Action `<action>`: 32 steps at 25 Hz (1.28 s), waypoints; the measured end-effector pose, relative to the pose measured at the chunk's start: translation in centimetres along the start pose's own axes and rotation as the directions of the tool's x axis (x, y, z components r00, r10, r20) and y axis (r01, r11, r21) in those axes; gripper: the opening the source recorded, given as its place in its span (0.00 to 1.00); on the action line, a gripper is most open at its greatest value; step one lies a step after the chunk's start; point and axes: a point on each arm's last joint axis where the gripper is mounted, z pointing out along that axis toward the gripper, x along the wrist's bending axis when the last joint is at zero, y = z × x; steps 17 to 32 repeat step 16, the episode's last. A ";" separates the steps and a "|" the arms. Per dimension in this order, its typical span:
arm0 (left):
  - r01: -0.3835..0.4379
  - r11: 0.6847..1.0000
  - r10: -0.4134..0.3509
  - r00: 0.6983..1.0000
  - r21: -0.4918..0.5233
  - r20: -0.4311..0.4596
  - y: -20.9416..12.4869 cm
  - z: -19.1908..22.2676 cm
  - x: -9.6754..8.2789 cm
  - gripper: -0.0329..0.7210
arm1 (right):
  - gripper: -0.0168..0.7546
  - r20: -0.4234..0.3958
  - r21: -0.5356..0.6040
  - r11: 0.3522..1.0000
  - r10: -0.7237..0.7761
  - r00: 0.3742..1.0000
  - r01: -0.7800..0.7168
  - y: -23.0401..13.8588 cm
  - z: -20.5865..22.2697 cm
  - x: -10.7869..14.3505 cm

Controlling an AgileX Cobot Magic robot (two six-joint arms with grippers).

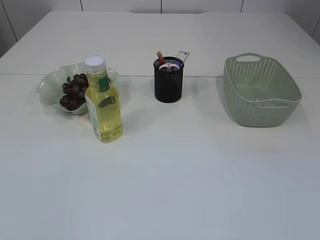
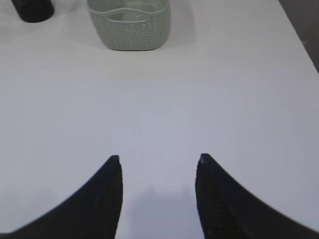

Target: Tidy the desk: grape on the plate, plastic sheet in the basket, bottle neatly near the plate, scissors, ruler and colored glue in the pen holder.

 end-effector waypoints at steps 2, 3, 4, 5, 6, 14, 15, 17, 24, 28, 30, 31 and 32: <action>0.000 1.000 0.000 1.000 0.000 0.000 0.0 0.0 0.0 0.45 | 0.52 -0.013 -0.001 1.000 -0.017 1.000 0.017 0.0 0.0 0.1; -0.002 1.000 0.002 1.000 0.000 0.000 0.0 0.0 0.0 0.45 | 0.52 -0.015 -0.002 1.000 -0.020 1.000 0.020 0.0 0.0 0.1; -0.004 1.000 0.004 1.000 0.000 0.000 0.0 0.0 0.0 0.45 | 0.52 -0.016 -0.002 1.000 -0.019 1.000 0.019 0.0 0.0 0.1; -0.002 1.000 0.002 1.000 0.000 0.005 0.0 0.0 0.0 0.45 | 0.52 -0.016 -0.002 1.000 -0.021 1.000 0.021 0.0 0.0 0.1; -0.003 1.000 0.003 1.000 0.000 0.005 0.0 0.0 0.0 0.45 | 0.52 -0.016 -0.002 1.000 -0.021 1.000 0.021 0.0 0.0 0.1; -0.003 1.000 0.003 1.000 0.000 0.005 0.0 0.0 0.0 0.45 | 0.52 -0.016 -0.002 1.000 -0.023 1.000 0.023 0.0 0.0 0.1; -0.003 1.000 0.003 1.000 0.000 0.005 0.0 0.0 0.0 0.45 | 0.52 -0.016 -0.002 1.000 -0.024 1.000 0.024 0.0 0.0 0.1; -0.003 1.000 0.003 1.000 0.000 0.005 0.0 0.0 0.0 0.45 | 0.52 -0.016 -0.002 1.000 -0.024 1.000 0.024 0.0 0.0 0.1; -0.003 1.000 0.003 1.000 0.000 0.005 0.0 0.0 0.0 0.45 | 0.52 -0.016 -0.002 1.000 -0.024 1.000 0.024 0.0 0.0 0.1; -0.003 1.000 0.003 1.000 0.000 0.005 0.0 0.0 0.0 0.45 | 0.52 -0.016 -0.002 1.000 -0.024 1.000 0.024 0.0 0.0 0.1; -0.003 1.000 0.003 1.000 0.000 0.005 0.0 0.0 0.0 0.45 | 0.52 -0.016 -0.002 1.000 -0.024 1.000 0.024 0.0 0.0 0.1; -0.003 1.000 0.003 1.000 0.000 0.005 0.0 0.0 0.0 0.45 | 0.52 -0.016 -0.002 1.000 -0.024 1.000 0.024 0.0 0.0 0.1; -0.003 1.000 0.003 1.000 0.000 0.005 0.0 0.0 0.0 0.45 | 0.52 -0.016 -0.002 1.000 -0.024 1.000 0.024 0.0 0.0 0.1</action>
